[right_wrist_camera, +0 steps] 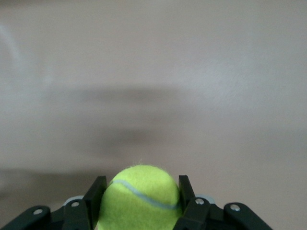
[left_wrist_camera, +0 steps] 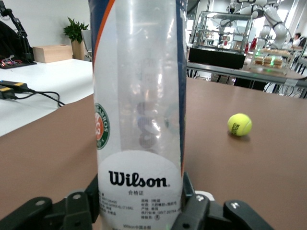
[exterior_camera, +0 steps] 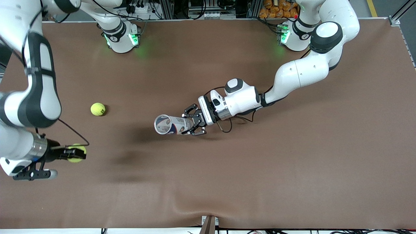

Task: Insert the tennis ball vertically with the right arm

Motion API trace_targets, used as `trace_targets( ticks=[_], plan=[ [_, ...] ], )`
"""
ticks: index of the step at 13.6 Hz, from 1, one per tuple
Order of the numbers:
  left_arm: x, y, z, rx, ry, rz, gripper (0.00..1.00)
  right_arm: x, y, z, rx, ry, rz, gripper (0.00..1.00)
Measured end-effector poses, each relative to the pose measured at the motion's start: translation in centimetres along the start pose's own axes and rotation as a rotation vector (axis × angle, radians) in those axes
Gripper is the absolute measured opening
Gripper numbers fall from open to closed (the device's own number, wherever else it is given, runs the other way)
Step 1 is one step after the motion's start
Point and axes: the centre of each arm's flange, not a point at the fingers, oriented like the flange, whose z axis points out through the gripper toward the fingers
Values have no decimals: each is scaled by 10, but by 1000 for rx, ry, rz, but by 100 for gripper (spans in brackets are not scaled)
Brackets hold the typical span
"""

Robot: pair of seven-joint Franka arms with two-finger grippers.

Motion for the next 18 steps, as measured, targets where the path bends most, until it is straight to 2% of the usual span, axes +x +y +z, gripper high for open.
trace_targets(
  ticks=[3, 8, 14, 18],
  plan=[
    [-4, 3, 2, -15, -10, -21, 66, -13, -24, -30, 0, -5, 68, 66],
    [-29, 16, 11, -49, -25, -43, 66, -30, 34, -58, -1, -40, 169, 66],
    [-30, 20, 11, -60, -12, 26, 65, -32, 29, -51, -3, -60, 296, 66],
    [-27, -14, -7, -33, -19, 30, 67, -33, 29, -46, -4, -70, 327, 66]
  ],
)
